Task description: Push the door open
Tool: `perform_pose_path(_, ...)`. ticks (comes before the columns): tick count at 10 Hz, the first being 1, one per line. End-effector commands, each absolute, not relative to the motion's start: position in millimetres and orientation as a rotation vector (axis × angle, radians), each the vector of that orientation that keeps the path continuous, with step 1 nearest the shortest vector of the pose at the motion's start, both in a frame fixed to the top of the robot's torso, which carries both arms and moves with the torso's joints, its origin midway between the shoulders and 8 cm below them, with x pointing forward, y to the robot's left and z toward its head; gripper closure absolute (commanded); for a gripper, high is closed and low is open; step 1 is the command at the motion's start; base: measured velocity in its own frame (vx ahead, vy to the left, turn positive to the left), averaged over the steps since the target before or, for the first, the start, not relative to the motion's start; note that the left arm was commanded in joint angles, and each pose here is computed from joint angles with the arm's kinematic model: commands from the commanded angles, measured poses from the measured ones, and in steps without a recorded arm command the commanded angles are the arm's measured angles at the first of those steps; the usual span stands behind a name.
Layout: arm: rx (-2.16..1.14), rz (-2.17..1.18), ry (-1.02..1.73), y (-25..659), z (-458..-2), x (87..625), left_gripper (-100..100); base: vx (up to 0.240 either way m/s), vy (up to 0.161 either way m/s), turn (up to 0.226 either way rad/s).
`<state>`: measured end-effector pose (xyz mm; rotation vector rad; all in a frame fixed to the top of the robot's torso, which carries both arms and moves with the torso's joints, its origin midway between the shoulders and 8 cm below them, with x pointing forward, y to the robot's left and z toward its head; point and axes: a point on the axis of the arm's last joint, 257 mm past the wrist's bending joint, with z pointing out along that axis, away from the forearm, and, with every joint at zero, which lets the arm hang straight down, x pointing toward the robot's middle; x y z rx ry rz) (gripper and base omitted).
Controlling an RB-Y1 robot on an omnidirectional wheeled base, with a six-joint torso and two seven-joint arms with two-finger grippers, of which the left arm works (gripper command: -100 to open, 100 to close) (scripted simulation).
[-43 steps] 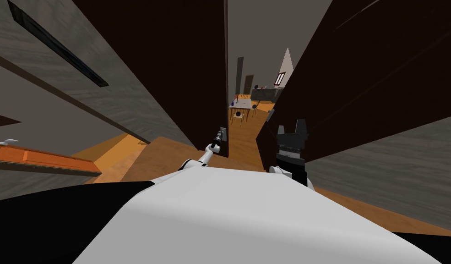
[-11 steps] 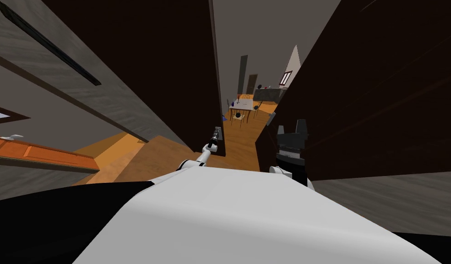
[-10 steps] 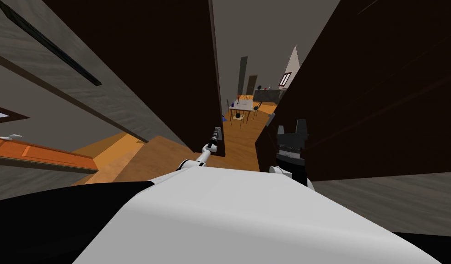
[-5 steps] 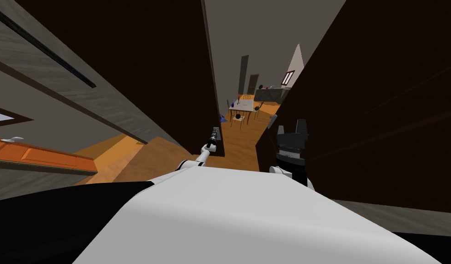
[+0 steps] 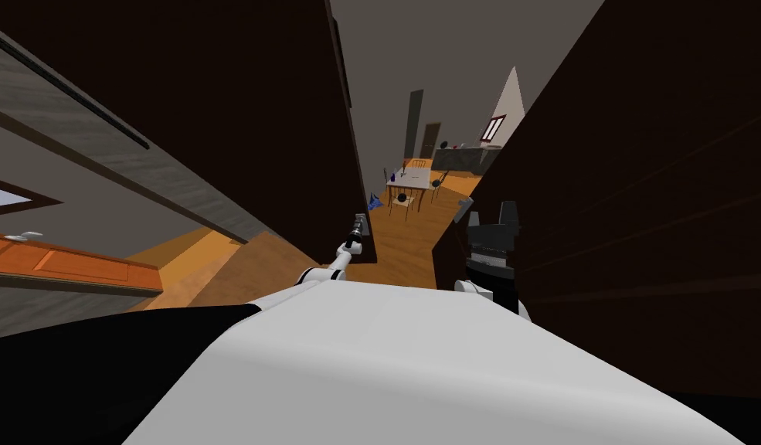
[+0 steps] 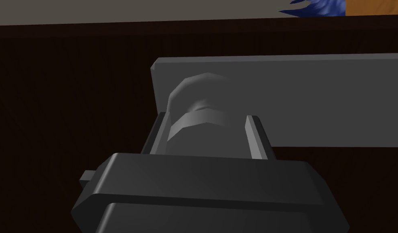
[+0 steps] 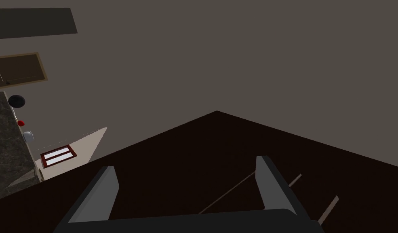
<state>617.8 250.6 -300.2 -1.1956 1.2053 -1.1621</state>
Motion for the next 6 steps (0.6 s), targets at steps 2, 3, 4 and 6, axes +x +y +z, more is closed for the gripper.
perform_pose_path(2,-1.192,-1.144,1.18,266.0,-291.9,617.1,100,0.086,-0.029,0.028)
perform_pose_path(3,-1.202,-1.128,1.164,276.5,-291.3,616.8,100,0.101,-0.022,0.033)
perform_pose_path(4,-1.202,-1.128,1.164,276.5,-291.3,616.8,100,0.102,-0.064,0.035)
perform_pose_path(6,-1.217,-1.108,1.141,289.7,-290.7,616.0,100,0.136,-0.111,0.086)
